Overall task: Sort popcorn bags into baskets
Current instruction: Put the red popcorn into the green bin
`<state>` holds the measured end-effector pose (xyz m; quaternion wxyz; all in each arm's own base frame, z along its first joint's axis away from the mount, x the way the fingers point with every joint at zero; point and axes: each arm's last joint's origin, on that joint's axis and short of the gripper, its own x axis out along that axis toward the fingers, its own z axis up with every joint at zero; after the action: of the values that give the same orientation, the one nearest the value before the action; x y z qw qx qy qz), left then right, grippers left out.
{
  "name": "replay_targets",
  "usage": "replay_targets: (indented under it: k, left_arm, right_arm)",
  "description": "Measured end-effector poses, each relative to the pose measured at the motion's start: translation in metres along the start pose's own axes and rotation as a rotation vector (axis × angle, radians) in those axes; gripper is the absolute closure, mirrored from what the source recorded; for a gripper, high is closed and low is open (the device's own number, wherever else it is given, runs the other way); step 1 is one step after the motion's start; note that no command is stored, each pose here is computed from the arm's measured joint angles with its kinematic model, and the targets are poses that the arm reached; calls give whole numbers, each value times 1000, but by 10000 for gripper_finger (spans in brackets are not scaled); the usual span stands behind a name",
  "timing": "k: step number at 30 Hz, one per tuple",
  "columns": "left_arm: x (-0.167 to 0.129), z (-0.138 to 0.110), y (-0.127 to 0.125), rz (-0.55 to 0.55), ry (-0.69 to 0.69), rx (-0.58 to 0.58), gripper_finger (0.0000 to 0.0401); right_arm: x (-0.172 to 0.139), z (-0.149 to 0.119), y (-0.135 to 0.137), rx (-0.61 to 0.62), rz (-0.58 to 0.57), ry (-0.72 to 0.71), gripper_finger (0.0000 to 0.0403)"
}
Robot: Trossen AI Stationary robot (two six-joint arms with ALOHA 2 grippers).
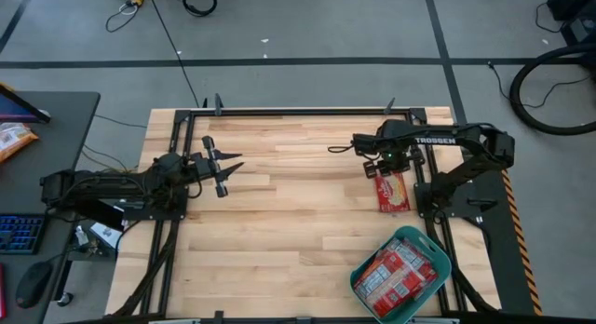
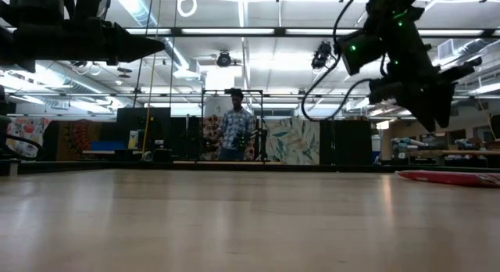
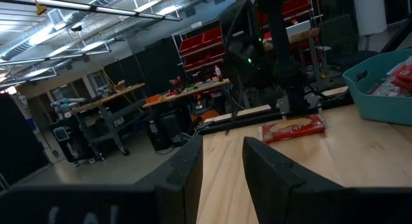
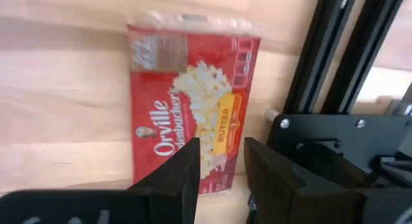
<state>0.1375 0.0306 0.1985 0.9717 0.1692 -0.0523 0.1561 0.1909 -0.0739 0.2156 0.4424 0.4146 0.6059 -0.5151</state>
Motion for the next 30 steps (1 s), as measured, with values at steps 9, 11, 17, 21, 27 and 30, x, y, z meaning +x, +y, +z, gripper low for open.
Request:
replay_targets:
  k: [9, 11, 17, 21, 27, 30]
  left_arm:
    - [0, 0, 0, -1, 0, 0, 285]
    - [0, 0, 0, 0, 0, 0, 285]
    - [0, 0, 0, -1, 2, -1, 285]
    - [0, 0, 0, -1, 3, 0, 285]
    - [0, 0, 0, -1, 4, 0, 285]
    - [0, 0, 0, -1, 4, 0, 285]
  right_arm:
    - [5, 5, 8, 19, -83, -13, 277]
    - [17, 6, 14, -14, -132, 2, 277]
    - [48, 13, 37, -112, -222, 57, 277]
    - [68, 19, 54, -174, -195, 105, 277]
    - [63, 25, 80, -236, -62, 73, 277]
    - [43, 28, 103, -319, 55, -56, 277]
